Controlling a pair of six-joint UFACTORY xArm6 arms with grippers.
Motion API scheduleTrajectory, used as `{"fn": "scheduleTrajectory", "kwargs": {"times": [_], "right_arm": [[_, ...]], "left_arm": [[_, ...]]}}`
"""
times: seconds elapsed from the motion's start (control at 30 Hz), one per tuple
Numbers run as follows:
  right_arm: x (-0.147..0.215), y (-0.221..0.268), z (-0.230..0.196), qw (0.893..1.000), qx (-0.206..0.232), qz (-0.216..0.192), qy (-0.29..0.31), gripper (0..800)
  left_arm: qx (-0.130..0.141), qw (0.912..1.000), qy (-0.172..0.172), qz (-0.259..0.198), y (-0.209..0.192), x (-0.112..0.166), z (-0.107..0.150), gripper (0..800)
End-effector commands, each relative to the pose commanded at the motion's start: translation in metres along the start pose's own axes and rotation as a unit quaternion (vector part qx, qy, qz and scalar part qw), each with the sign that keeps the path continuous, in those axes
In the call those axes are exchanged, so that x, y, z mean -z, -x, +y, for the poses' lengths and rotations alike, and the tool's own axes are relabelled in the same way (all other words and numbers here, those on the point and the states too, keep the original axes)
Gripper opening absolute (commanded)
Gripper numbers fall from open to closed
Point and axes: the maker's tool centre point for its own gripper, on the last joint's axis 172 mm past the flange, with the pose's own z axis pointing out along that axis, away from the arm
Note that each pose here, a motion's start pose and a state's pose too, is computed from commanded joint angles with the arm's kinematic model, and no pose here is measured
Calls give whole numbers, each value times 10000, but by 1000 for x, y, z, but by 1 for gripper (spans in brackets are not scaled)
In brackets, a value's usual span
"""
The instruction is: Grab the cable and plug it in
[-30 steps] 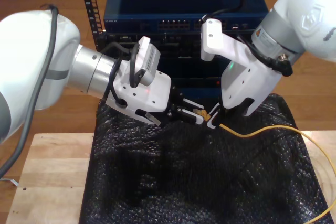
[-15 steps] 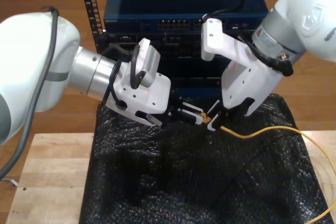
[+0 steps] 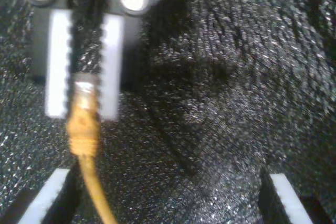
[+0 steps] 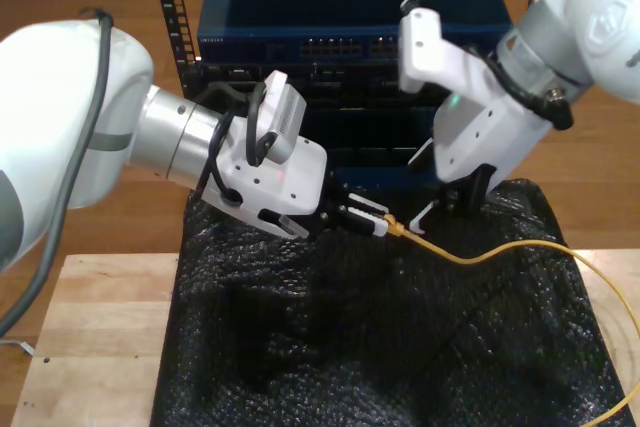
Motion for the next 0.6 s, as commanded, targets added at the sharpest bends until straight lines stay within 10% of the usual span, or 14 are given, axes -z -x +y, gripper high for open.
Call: {"fn": "scheduleTrajectory", "kwargs": {"times": [0.3,0.6], "right_arm": [[19,-19,6,9984,-137,535,92,796],[50,-33,-4,9944,713,601,490,797]], "left_arm": [[150,9997,-125,132,3,19,-4,1],[1130,9925,20,466,16,42,-6,1]]}}
